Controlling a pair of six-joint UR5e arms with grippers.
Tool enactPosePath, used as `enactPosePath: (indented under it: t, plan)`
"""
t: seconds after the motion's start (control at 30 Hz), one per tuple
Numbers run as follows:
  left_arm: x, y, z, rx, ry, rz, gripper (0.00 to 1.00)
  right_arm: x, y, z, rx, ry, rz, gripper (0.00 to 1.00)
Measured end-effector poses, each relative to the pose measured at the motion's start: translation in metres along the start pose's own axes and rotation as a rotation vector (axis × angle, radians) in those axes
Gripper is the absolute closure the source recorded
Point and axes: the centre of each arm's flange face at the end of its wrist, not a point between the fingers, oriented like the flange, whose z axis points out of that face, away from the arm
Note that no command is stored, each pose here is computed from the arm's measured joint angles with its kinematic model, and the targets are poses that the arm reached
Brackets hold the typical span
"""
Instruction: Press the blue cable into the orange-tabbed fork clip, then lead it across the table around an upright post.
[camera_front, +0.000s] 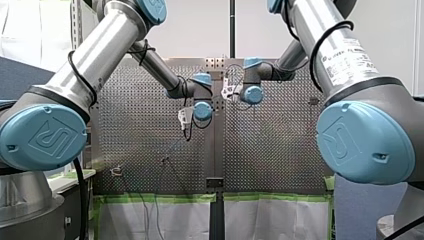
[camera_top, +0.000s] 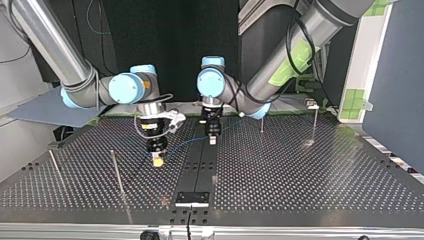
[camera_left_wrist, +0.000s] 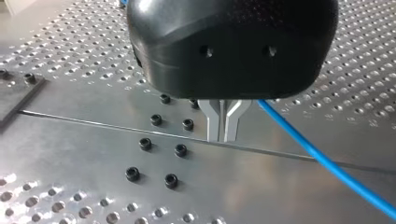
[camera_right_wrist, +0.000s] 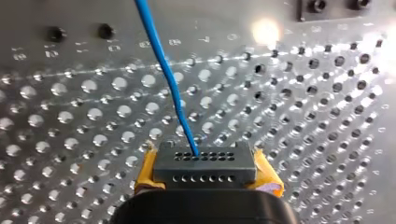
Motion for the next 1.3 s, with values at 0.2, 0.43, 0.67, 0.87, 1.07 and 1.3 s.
enactPosePath:
  t: [0.2, 0.43, 0.67, 0.87, 1.07, 1.3]
  plan:
    - [-0.006, -0.007, 0.002, 0.008, -0.010, -0.022, 1.00, 0.004, 0.001, 0.000, 0.000, 0.006, -0.001, 1.00]
    - [-0.016, -0.015, 0.004, 0.016, -0.015, -0.039, 1.00, 0.013, 0.001, 0.002, 0.000, 0.019, -0.001, 1.00]
    - [-0.026, -0.022, 0.008, 0.021, -0.024, -0.065, 1.00, 0.025, 0.003, 0.003, 0.000, 0.036, 0.000, 1.00]
    - [-0.032, -0.026, 0.010, 0.023, -0.028, -0.071, 1.00, 0.031, 0.003, 0.005, 0.002, 0.047, -0.004, 1.00]
    - [-0.040, -0.030, 0.013, 0.025, -0.034, -0.074, 1.00, 0.038, 0.002, 0.008, 0.004, 0.058, -0.006, 1.00]
    - [-0.052, -0.035, 0.017, 0.018, -0.042, -0.072, 1.00, 0.047, 0.000, 0.010, 0.007, 0.070, -0.007, 1.00]
